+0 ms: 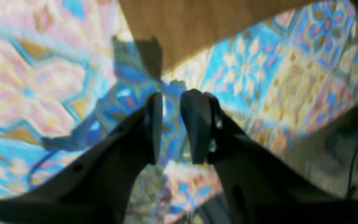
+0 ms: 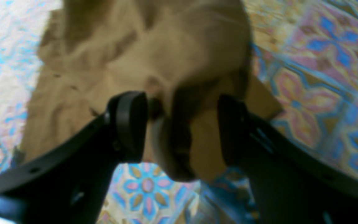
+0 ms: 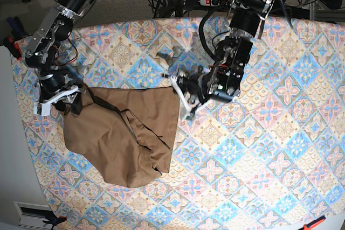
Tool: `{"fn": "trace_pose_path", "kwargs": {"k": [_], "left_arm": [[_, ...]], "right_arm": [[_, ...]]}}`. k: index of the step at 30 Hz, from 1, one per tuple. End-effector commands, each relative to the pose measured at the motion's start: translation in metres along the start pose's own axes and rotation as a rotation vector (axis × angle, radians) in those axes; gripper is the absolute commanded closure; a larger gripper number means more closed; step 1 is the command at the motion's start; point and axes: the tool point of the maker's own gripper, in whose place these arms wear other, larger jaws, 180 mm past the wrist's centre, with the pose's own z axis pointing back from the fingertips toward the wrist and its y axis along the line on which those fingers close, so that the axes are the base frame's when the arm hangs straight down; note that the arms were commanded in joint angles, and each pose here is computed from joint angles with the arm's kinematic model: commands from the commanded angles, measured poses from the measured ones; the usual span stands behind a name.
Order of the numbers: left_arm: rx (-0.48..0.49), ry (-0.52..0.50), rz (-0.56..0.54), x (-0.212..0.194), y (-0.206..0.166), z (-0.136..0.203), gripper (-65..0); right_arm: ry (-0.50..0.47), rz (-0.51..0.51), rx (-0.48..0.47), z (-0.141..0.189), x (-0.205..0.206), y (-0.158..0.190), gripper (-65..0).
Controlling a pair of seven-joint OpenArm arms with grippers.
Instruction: Layout the t-shirt on the table in an organized manner, then fold the t-shirt properly
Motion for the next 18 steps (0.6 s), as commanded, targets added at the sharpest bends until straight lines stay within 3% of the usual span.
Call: {"fn": "trace_pose_path", "kwargs": {"k": [1,5,8,11,18], "left_arm": [[-0.027,-0.060,-0.025,0.015,-0.006,0.010,-14.6],[-0.065,-0.167,-0.081,0.020,0.013,0.018,-16.3],[-0.108,-0.233,-0.023,0.019,0.028,0.024,-23.2],[-0.134,-0.217,0.052,0.010,0.042,0.020,-26.9],[-0.156,-0.180,0.109,0.005,0.049,0.000,-27.0]], "right_arm": [[-0.056,0.014,0.003,0.003,0.018,0.000,-34.6],[-0.055,0.015,0.005,0.003,0.018,0.001,-34.6],[-0.055,0.016,0.006,0.003,0.018,0.001,-34.6],[-0.054,0.017,0.008,0.002,0.018,0.002,-34.6],[-0.054,0.017,0.008,0.002,0.018,0.002,-34.6]]}}
